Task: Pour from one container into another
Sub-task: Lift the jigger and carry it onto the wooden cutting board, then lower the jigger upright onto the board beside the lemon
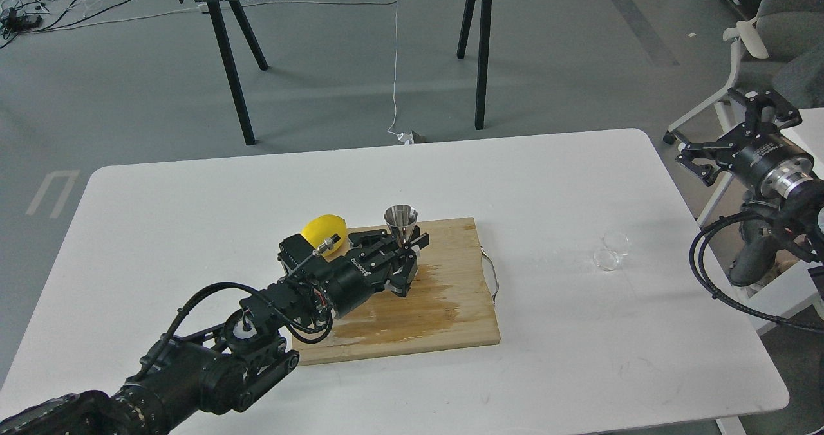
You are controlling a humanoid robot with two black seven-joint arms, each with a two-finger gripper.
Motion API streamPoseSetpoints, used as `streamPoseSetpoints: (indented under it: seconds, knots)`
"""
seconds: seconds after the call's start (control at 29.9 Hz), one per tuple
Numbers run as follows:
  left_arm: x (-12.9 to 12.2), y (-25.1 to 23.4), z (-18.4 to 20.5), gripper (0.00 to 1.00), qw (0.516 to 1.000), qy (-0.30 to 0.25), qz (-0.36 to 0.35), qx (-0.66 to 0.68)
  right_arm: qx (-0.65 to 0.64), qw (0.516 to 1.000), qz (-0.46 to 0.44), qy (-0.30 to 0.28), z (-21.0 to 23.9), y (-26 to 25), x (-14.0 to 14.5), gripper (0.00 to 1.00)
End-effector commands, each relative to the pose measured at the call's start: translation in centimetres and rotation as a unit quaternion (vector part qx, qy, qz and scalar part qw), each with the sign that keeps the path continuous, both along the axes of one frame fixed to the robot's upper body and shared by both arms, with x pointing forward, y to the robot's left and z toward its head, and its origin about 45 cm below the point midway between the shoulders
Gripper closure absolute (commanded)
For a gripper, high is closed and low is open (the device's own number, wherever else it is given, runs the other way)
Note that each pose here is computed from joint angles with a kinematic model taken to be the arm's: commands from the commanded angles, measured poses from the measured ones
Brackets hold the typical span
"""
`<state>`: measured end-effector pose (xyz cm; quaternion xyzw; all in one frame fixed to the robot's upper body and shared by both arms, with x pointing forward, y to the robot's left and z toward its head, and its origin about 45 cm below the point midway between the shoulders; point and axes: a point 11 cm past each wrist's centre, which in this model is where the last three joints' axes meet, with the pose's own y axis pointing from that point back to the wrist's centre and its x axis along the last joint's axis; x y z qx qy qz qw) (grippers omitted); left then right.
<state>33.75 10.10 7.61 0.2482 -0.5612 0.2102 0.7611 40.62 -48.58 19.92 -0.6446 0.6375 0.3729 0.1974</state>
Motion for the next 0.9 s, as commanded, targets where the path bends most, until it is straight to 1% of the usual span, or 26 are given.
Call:
streamPoseSetpoints:
  seconds: [0.0, 0.27, 0.43, 0.57, 0.87]
  knots:
    - [-0.6, -0.3, -0.4, 0.93, 1.0, 0.003, -0.013, 0.008, 0.0, 1.0, 0.0, 0.0, 0.0, 0.0, 0.0, 0.01]
    - [-1.0, -0.3, -0.8, 0.78, 1.0, 0.007, -0.016, 0.011, 0.001, 1.0, 0.0, 0.002, -0.2, 0.1, -0.1, 0.01]
    - [-1.0, -0.3, -0.9, 0.74, 1.0, 0.007, -0.018, 0.013, 0.0, 1.0, 0.0, 0.002, -0.2, 0.0, -0.1, 0.01]
    - [-1.2, -0.1, -1.2, 0.71, 1.0, 0.01, -0.021, 0.02, 0.0, 1.0, 0.0, 0.001, -0.1, 0.0, -0.1, 0.01]
    - [-1.2, 0.1, -1.5, 0.7, 0.999, 0.011, -0.02, 0.026, -0.001, 1.0, 0.0, 0.0, 0.0, -0.1, -0.1, 0.01]
